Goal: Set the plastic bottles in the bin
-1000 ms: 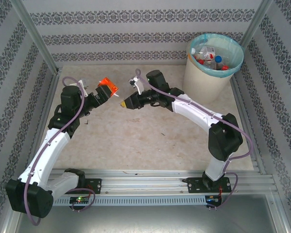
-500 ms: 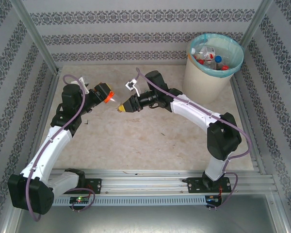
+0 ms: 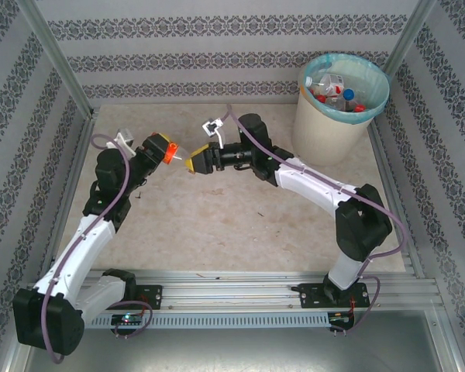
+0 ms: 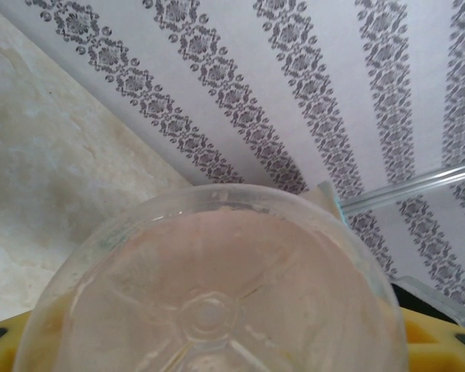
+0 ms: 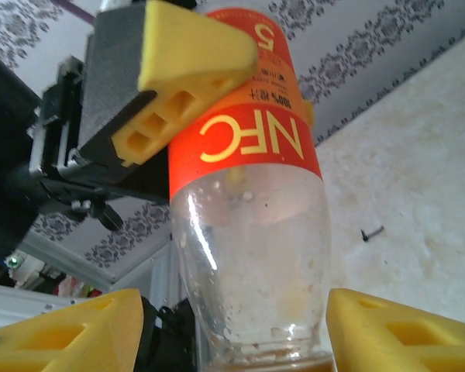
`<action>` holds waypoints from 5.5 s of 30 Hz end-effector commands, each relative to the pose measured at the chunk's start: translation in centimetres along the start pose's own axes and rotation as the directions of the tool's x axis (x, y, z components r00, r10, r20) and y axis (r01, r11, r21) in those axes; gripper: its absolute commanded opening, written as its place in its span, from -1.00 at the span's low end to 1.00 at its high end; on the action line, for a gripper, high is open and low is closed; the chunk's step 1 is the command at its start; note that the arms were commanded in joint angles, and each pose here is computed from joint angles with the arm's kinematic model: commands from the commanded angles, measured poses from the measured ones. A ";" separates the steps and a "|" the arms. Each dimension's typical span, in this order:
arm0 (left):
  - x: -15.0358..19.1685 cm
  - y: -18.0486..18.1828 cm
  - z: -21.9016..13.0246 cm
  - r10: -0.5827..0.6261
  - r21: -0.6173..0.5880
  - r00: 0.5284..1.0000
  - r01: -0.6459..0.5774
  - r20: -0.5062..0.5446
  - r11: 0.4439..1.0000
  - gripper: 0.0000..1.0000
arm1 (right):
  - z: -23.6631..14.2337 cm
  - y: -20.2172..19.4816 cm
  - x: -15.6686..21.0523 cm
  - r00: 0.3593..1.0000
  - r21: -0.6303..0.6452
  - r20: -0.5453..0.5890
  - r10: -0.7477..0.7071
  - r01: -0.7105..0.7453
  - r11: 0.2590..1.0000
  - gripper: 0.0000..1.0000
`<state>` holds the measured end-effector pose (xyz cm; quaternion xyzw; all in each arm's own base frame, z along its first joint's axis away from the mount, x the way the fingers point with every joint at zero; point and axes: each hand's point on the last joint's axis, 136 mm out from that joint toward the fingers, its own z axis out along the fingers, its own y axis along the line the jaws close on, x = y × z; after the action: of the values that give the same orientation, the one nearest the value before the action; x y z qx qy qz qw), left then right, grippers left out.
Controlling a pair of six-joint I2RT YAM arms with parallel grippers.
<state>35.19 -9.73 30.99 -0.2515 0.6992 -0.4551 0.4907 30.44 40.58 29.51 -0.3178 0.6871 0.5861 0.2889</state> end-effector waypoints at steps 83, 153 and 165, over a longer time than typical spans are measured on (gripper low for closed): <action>-5.3 -4.0 -6.7 0.047 0.051 0.950 -0.065 0.308 0.997 0.78 | -18.4 0.4 -12.4 0.952 0.652 0.265 -0.155 -0.058 0.756 -1.00; 1.9 -0.2 -0.4 0.259 -0.145 0.955 -0.279 -0.145 0.949 0.60 | -47.4 -24.9 -4.1 0.892 0.971 0.234 0.386 -0.191 -0.148 -0.01; 2.0 -0.3 -0.4 0.259 -0.140 0.955 -0.279 -0.145 0.950 0.60 | -45.4 -17.9 -10.7 0.924 0.938 0.339 0.175 -0.346 0.011 0.35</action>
<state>34.27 -11.22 30.73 -0.1593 0.7888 -0.3422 0.4852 51.26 -7.51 29.85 0.1379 0.9354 -0.0213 0.3249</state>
